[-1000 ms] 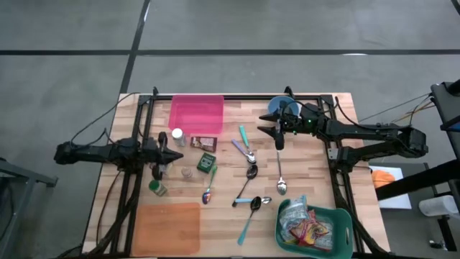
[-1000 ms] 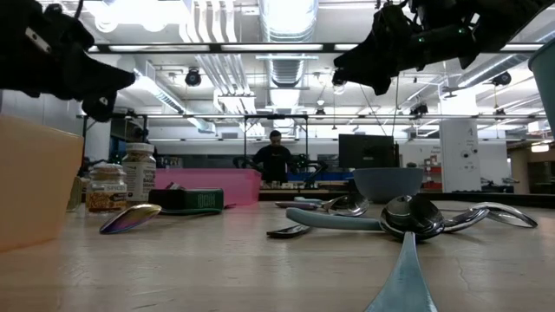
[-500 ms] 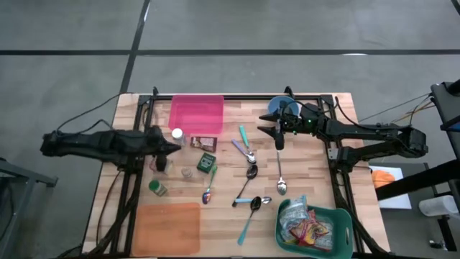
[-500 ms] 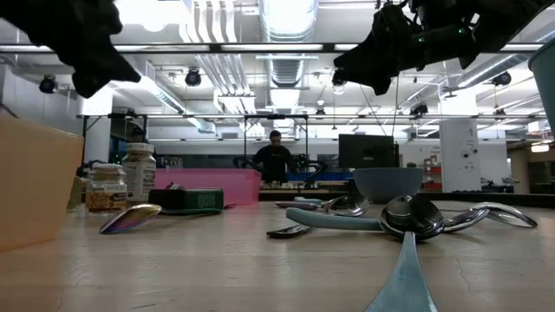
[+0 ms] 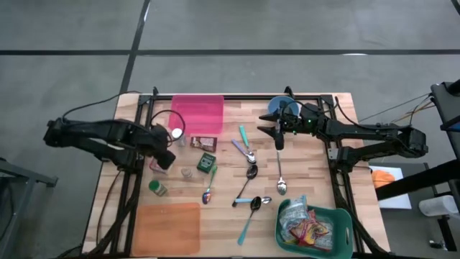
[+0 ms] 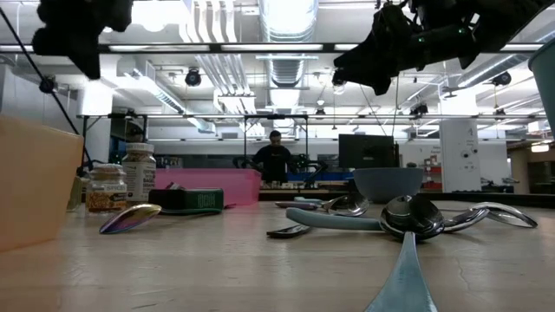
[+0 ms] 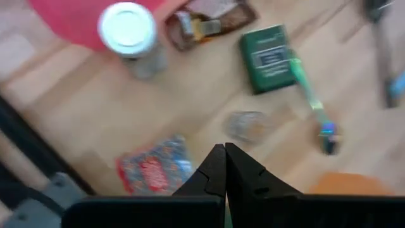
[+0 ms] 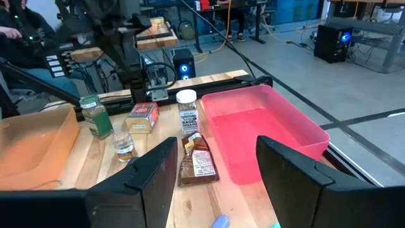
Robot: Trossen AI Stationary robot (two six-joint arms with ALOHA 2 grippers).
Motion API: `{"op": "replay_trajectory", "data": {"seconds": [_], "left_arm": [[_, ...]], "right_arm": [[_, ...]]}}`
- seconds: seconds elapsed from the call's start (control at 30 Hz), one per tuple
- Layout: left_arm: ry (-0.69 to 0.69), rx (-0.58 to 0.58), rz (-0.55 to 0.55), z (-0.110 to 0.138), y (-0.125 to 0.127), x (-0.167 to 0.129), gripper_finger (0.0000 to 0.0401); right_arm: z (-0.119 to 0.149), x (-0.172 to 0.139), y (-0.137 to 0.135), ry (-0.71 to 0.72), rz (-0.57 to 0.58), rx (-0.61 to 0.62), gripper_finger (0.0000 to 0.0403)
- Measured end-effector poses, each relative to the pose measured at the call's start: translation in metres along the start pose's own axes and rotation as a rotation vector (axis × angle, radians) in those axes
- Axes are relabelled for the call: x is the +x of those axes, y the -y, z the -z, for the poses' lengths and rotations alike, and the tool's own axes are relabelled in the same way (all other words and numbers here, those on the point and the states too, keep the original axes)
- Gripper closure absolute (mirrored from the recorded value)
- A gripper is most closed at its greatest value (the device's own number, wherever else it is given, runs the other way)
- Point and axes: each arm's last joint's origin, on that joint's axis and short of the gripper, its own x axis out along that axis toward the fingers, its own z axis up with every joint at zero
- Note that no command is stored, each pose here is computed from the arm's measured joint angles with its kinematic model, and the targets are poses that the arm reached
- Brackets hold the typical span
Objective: Pick & Place Food Item
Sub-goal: Put the green seasoning bottle into the orange bin
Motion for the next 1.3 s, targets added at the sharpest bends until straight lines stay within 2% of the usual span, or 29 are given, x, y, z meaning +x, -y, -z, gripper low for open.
{"op": "replay_trajectory", "data": {"seconds": [0.13, 0.37, 0.53, 0.8, 1.0, 1.13, 1.3], "left_arm": [[-0.057, -0.151, 0.040, 0.000, 0.005, -0.005, 0.0401], [-0.143, -0.292, -0.066, 0.023, 0.003, 0.009, 0.0401], [-0.216, -0.374, -0.104, 0.045, 0.008, 0.019, 0.0401], [-0.179, -0.415, -0.012, 0.066, 0.022, 0.012, 0.0401], [-0.190, -0.495, -0.019, 0.071, 0.023, 0.011, 0.0401], [-0.218, -0.471, -0.007, 0.072, 0.029, 0.014, 0.0401], [-0.124, -0.480, -0.045, 0.070, 0.025, 0.016, 0.0401]], "right_arm": [[0.000, 0.000, 0.000, 0.000, 0.000, 0.000, 0.0192], [0.000, 0.000, 0.000, 0.000, 0.000, 0.000, 0.0192], [0.000, 0.000, 0.000, -0.001, 0.000, 0.000, 0.0192], [0.000, 0.000, 0.000, -0.001, 0.000, 0.000, 0.0192], [0.000, 0.000, 0.000, -0.001, 0.000, 0.000, 0.0192], [0.000, 0.000, 0.000, -0.001, 0.000, 0.000, 0.0192], [0.000, 0.000, 0.000, -0.001, 0.000, 0.000, 0.0192]]}}
